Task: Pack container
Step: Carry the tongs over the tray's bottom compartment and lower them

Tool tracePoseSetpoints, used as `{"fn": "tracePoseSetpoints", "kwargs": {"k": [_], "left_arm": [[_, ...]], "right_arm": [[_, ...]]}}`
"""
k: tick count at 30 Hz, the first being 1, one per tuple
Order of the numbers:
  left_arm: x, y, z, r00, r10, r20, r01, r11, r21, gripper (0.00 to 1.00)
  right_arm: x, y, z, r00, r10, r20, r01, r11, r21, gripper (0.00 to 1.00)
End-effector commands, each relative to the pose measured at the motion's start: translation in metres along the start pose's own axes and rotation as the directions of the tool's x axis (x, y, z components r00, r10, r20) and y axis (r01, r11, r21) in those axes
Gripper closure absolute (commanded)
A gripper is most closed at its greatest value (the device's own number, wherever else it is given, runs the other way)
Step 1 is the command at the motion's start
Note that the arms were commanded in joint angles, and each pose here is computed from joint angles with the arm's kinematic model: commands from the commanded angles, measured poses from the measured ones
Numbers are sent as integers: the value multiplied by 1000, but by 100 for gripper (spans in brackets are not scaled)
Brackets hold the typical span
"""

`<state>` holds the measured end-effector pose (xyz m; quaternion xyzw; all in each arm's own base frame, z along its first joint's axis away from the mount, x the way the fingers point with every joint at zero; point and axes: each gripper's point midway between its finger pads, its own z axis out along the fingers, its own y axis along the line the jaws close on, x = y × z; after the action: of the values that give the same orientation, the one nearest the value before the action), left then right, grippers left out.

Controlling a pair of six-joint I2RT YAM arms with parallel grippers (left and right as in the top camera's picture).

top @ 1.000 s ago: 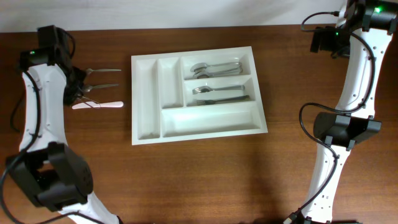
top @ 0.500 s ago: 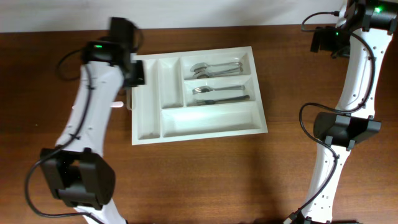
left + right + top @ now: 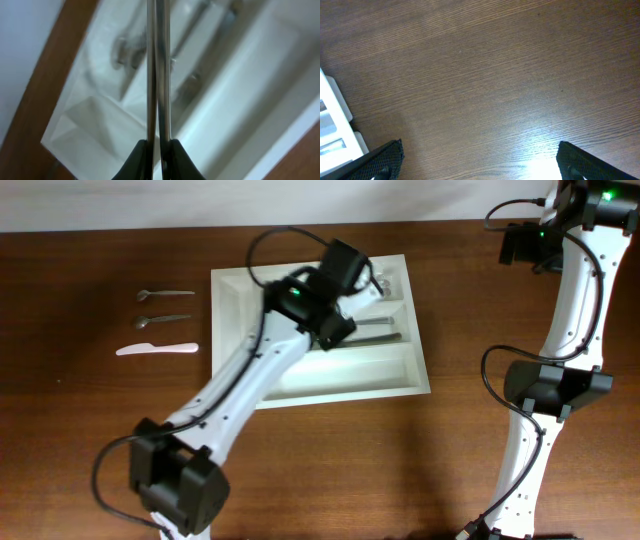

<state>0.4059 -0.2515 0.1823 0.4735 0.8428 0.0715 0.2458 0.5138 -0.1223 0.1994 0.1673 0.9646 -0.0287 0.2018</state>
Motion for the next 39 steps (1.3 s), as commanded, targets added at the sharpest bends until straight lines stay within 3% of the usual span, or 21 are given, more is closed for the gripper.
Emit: {"fn": "tracePoseSetpoints", "kwargs": {"k": [1, 3, 8, 11, 15, 21, 25, 29, 39], "left_arm": [[20, -26, 35, 970, 186, -158, -185, 983, 21, 98], [31, -41, 48, 942, 255, -216, -247, 967, 65, 98], [42, -54, 55, 930, 282, -236, -258, 958, 126, 98], [42, -69, 53, 933, 290, -211, -249, 947, 201, 98], [45, -103, 44, 920, 363, -150, -290, 885, 363, 98], [38, -127, 37, 913, 403, -66, -334, 829, 448, 98], [31, -131, 37, 913, 408, -15, -356, 813, 461, 98], [42, -123, 55, 874, 485, -32, -418, 783, 460, 98], [61, -96, 94, 894, 436, -102, -348, 821, 453, 98]], "right_arm": [[1, -2, -4, 1000, -9, 1, 9, 1000, 9, 1], [1, -2, -4, 1000, -9, 1, 9, 1000, 9, 1], [1, -2, -4, 1000, -10, 1, 10, 1000, 8, 1], [1, -2, -4, 1000, -10, 1, 10, 1000, 8, 1], [1, -2, -4, 1000, -10, 1, 10, 1000, 8, 1], [1, -2, -4, 1000, -10, 1, 10, 1000, 8, 1], [1, -2, -4, 1000, -10, 1, 10, 1000, 8, 1], [1, -2, -4, 1000, -10, 1, 10, 1000, 8, 1], [1, -2, -4, 1000, -10, 1, 10, 1000, 8, 1]]}}
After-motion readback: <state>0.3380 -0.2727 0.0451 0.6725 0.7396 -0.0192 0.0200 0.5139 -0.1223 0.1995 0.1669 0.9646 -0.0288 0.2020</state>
